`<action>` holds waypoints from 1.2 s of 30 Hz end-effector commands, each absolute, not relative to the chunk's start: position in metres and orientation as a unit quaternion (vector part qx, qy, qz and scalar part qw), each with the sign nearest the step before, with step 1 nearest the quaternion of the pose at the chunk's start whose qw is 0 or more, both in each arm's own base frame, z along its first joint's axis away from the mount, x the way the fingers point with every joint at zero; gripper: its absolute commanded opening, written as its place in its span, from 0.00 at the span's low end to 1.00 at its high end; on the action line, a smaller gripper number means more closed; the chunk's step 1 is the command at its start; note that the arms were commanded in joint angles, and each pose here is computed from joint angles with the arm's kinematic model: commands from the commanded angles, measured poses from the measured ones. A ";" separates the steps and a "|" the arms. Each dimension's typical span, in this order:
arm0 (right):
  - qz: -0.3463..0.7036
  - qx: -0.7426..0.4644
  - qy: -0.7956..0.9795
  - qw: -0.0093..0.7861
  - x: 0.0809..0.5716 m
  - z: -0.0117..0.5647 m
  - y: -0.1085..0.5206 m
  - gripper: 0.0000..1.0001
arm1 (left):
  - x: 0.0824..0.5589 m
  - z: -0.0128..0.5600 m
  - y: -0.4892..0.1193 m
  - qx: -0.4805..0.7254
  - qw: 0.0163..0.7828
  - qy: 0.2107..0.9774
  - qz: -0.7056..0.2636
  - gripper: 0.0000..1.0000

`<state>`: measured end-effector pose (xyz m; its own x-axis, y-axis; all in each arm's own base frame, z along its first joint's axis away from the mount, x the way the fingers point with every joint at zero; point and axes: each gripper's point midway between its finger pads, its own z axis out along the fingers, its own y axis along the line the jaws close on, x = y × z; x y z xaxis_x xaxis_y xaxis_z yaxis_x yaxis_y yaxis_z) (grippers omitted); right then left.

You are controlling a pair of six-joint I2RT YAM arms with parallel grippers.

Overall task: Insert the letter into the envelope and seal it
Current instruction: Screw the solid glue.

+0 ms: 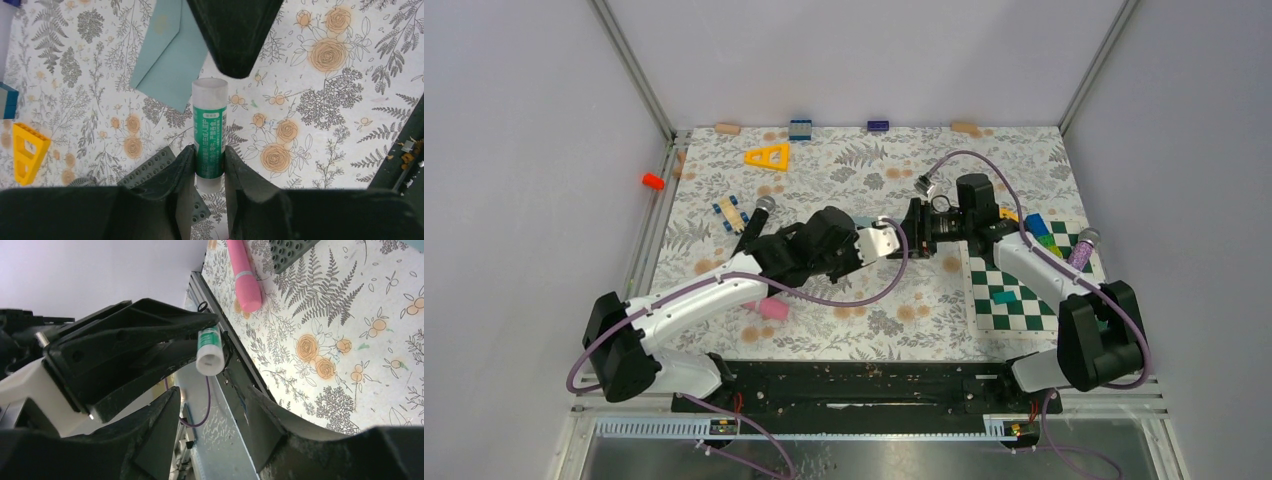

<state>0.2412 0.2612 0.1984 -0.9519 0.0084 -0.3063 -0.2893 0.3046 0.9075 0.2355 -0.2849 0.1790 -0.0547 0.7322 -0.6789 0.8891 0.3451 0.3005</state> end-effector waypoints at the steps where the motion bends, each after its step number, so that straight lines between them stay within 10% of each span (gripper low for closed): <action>1: 0.600 -0.062 0.791 0.102 0.245 0.197 0.266 0.57 | 0.250 0.192 -0.292 0.553 0.433 0.709 -0.071 0.05; 36: 0.606 -0.071 0.789 0.072 0.236 0.188 0.280 0.33 | 0.237 0.178 -0.302 0.583 0.413 0.696 -0.071 0.04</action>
